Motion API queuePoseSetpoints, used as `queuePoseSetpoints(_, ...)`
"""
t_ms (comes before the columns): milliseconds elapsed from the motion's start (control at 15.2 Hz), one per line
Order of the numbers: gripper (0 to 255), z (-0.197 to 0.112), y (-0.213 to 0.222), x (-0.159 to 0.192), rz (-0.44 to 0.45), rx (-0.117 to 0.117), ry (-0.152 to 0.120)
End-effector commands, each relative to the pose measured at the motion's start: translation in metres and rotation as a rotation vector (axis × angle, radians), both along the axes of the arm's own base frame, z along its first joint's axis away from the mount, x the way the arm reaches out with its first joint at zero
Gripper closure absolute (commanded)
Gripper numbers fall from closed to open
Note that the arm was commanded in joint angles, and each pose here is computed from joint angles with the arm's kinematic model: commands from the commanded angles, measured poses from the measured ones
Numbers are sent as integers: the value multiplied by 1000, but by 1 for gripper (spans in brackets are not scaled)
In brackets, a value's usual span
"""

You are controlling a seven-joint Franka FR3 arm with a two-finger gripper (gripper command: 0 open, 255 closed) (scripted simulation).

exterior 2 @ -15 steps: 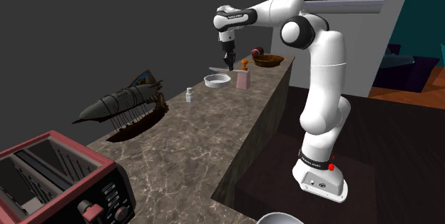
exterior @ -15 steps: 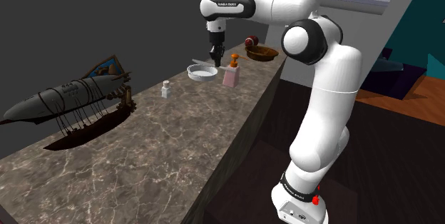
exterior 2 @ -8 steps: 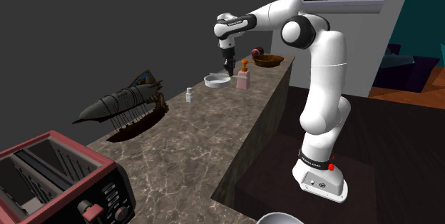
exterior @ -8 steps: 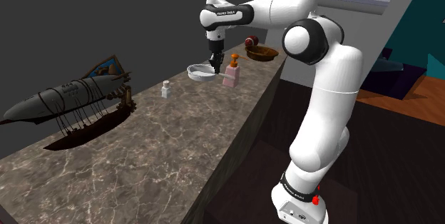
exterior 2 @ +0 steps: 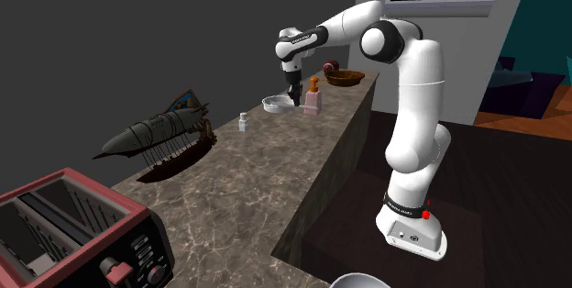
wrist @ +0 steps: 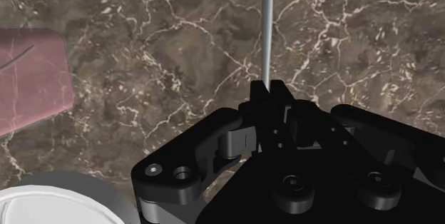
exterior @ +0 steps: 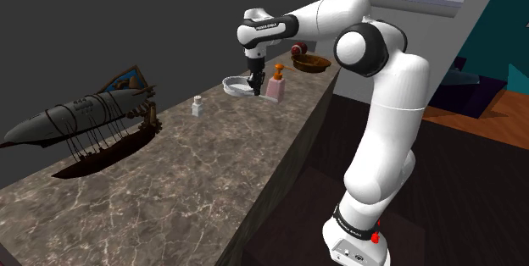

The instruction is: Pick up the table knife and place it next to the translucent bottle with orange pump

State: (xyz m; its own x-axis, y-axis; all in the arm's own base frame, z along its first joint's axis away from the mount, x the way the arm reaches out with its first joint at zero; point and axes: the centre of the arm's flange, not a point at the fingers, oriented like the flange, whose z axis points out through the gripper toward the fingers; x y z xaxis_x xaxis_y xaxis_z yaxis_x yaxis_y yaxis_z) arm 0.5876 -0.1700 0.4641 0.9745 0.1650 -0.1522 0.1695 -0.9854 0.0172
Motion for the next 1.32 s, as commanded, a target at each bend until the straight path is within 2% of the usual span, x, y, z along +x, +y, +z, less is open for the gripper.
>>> queuePoseSetpoints(0, 255, -10, 1, -1, 0, 0, 0)
queuePoseSetpoints(1056, 255, -96, 1, -1, 0, 0, 0)
queuePoseSetpoints(1254, 255, -96, 1, -1, 0, 0, 0)
